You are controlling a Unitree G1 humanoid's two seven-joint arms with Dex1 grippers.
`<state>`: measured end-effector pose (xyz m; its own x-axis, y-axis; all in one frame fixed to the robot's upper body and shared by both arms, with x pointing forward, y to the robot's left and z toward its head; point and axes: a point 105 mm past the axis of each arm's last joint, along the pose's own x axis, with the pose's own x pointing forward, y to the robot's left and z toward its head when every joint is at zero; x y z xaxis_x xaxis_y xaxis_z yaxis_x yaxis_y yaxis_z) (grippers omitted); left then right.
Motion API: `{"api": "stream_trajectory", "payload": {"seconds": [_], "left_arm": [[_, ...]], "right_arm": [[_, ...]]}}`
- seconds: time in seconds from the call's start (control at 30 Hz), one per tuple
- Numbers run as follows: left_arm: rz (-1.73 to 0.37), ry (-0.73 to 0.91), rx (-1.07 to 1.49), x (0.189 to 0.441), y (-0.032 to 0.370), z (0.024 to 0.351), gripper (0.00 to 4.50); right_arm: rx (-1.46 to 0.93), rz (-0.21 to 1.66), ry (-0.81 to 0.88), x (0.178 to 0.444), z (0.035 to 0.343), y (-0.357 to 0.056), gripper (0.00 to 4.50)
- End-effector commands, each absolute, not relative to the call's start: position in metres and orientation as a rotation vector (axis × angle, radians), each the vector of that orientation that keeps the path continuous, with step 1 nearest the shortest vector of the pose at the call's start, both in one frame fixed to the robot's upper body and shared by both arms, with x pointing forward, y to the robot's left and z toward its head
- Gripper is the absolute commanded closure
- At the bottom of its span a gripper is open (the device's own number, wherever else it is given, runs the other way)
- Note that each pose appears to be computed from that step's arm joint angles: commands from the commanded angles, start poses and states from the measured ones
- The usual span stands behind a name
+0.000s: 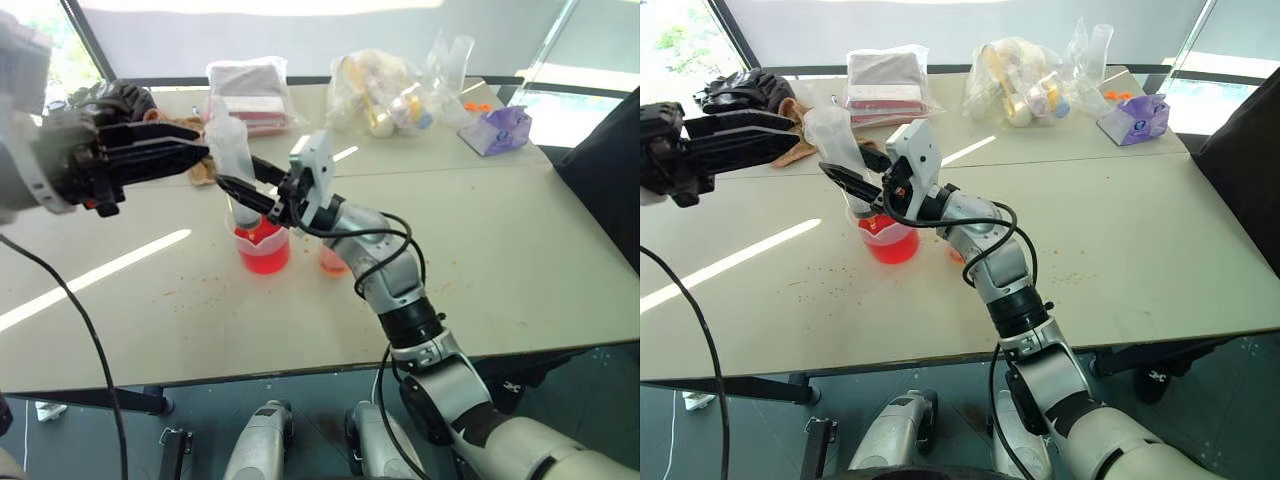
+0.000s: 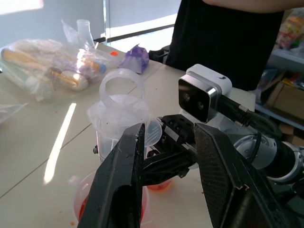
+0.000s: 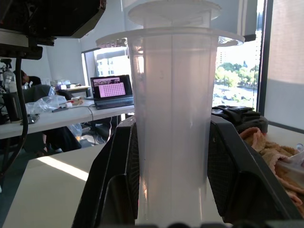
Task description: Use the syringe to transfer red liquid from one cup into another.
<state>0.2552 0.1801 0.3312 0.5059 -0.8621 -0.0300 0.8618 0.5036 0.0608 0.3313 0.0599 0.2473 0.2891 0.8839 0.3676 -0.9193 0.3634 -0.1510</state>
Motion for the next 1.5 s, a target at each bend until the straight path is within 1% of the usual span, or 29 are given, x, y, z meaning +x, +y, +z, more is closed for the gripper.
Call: {"api": "stream_trajectory", "payload": {"seconds": [0.03, 0.17, 0.37, 0.6, 0.87, 1.23, 1.3, 1.47, 1.5], "left_arm": [[-1.031, -0.033, 0.088, 0.263, 0.179, 0.332, 2.81], [-1.020, -0.030, 0.101, 0.272, 0.180, 0.327, 2.81], [-1.014, -0.021, 0.137, 0.280, 0.179, 0.319, 2.81], [-0.998, -0.016, 0.155, 0.291, 0.180, 0.309, 2.81], [-1.049, -0.033, 0.142, 0.299, 0.163, 0.306, 2.81], [-1.090, -0.042, 0.129, 0.303, 0.148, 0.302, 2.81], [-1.084, -0.037, 0.134, 0.304, 0.148, 0.300, 3.36], [-1.079, -0.040, 0.135, 0.305, 0.148, 0.299, 4.45], [-1.075, -0.040, 0.138, 0.305, 0.149, 0.299, 4.48]], "right_arm": [[0.075, 1.197, -0.471, 0.328, 0.248, 0.064, 3.15], [0.046, 1.188, -0.470, 0.329, 0.239, 0.065, 3.15], [0.019, 1.171, -0.470, 0.330, 0.230, 0.064, 3.15], [0.008, 1.168, -0.473, 0.330, 0.227, 0.065, 3.15], [-0.015, 1.169, -0.470, 0.330, 0.223, 0.067, 3.15], [-0.028, 1.139, -0.441, 0.341, 0.216, 0.069, 3.15], [-0.028, 1.137, -0.440, 0.341, 0.215, 0.069, 3.15], [-0.030, 1.142, -0.442, 0.340, 0.214, 0.069, 3.15], [-0.030, 1.142, -0.442, 0.340, 0.214, 0.070, 3.15]]}}
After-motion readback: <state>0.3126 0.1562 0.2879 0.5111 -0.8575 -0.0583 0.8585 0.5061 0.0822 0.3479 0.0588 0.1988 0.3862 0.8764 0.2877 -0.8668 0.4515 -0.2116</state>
